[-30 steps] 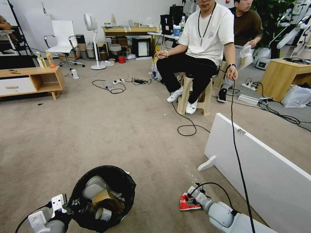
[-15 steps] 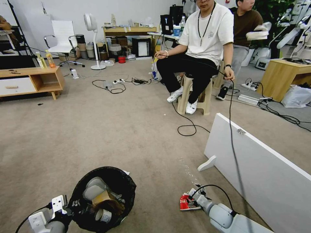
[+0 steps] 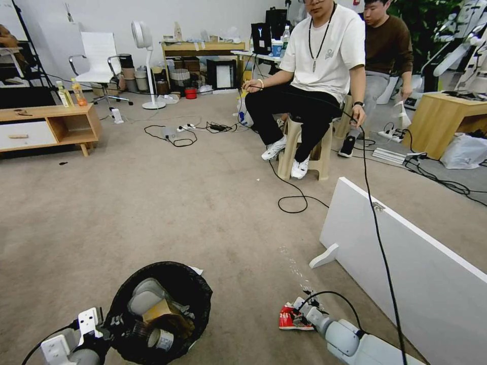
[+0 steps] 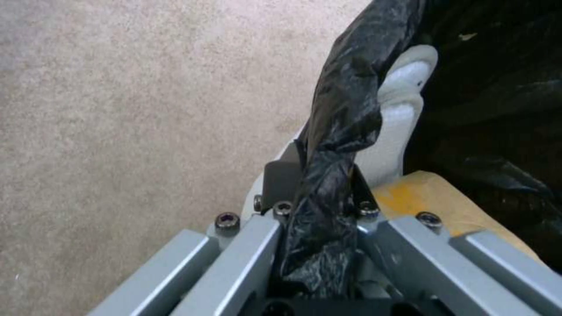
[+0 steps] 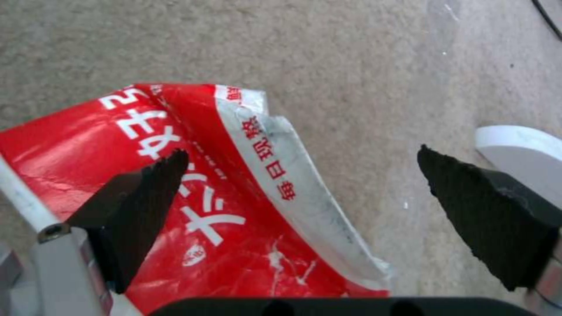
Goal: Pick up the trash bin and place the garbage on the floor into it.
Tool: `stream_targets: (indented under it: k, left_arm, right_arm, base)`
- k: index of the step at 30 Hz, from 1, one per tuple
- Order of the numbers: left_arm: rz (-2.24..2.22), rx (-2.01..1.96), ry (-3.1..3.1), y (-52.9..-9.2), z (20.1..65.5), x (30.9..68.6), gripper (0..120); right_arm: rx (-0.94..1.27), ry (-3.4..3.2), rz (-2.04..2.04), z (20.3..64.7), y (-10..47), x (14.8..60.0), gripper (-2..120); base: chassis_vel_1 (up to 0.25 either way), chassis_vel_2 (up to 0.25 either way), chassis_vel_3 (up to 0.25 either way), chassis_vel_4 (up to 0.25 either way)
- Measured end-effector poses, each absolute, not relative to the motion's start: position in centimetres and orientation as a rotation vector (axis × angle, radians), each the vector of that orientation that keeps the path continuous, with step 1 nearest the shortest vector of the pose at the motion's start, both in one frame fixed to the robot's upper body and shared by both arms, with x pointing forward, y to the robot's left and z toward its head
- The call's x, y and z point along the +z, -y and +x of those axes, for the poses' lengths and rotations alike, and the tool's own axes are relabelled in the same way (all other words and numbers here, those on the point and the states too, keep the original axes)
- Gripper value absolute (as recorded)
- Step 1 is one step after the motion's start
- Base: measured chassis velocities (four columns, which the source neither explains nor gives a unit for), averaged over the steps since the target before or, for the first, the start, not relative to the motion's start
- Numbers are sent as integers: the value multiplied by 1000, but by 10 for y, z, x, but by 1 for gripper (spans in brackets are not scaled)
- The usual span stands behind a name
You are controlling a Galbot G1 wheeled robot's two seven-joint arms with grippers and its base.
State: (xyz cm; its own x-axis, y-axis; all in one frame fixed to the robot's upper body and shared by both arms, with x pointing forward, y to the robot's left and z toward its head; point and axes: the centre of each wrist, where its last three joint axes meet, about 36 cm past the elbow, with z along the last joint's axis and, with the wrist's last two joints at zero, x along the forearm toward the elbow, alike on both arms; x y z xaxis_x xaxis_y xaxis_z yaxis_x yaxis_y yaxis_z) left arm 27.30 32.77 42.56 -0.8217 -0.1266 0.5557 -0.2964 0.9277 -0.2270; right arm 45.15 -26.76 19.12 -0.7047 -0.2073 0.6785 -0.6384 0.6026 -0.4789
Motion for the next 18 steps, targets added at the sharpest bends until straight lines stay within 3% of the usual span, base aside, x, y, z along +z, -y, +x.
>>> stream_targets:
  k: [8,18]
  left_arm:
    - [304,412,2530,-328,273,426,2]
    - [306,412,2525,-329,274,424,2]
  right_arm:
    - [968,2256,696,449,263,181,95]
    - [949,2253,734,443,261,171,59]
  base:
    - [0,0,0,0]
    - [0,0,0,0]
